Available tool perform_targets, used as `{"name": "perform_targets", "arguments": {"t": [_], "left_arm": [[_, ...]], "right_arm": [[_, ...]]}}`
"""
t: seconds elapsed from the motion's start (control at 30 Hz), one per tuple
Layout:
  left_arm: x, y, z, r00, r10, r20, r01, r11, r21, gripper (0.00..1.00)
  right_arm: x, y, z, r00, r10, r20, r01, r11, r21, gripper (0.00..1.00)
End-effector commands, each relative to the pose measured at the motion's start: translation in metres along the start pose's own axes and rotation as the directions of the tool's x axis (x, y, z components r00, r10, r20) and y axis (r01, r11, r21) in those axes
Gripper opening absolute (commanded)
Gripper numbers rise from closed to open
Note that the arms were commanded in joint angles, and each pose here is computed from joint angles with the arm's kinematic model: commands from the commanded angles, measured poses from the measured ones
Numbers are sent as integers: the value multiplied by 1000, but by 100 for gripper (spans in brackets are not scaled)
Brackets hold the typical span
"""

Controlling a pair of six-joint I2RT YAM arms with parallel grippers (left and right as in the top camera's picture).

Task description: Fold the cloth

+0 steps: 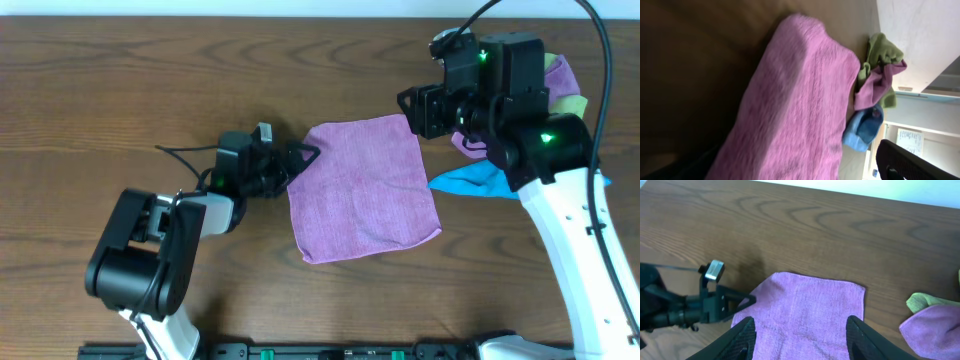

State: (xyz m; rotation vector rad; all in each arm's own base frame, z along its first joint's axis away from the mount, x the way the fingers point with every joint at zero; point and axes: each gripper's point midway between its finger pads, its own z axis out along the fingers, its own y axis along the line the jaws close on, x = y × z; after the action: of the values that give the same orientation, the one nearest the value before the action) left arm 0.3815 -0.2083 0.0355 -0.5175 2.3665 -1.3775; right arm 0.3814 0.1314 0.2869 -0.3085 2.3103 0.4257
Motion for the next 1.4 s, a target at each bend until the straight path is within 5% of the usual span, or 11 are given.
{"name": "perform_targets", "arguments": {"t": [0.0, 0.17, 0.43, 0.8, 1.1, 1.37], "left_arm": [[-21, 5, 8, 995, 85, 48, -84, 996, -31, 95], [-60, -37, 3, 984, 149, 100, -156, 986, 62, 95], [-76, -104, -1, 958, 275, 78, -286, 931, 225, 95], [-57, -80, -29, 959, 254, -130, -208, 935, 287, 96], [-38, -34, -69, 951, 247, -185, -248, 969, 18, 95], [-20, -11, -73, 954, 206, -217, -220, 975, -43, 95]], "right_arm": [[-7, 3, -8, 1000, -12, 25, 13, 1000, -8, 58], [-8, 3, -8, 999, -14, 29, 14, 1000, -6, 59], [-10, 2, -8, 999, -16, 38, 16, 1000, -1, 59], [-9, 2, -8, 999, -14, 34, 14, 1000, -2, 59], [-3, 4, -8, 1000, -9, 8, 9, 1000, -15, 59], [-1, 7, -8, 1000, -8, 1, 8, 999, -31, 59]]}}
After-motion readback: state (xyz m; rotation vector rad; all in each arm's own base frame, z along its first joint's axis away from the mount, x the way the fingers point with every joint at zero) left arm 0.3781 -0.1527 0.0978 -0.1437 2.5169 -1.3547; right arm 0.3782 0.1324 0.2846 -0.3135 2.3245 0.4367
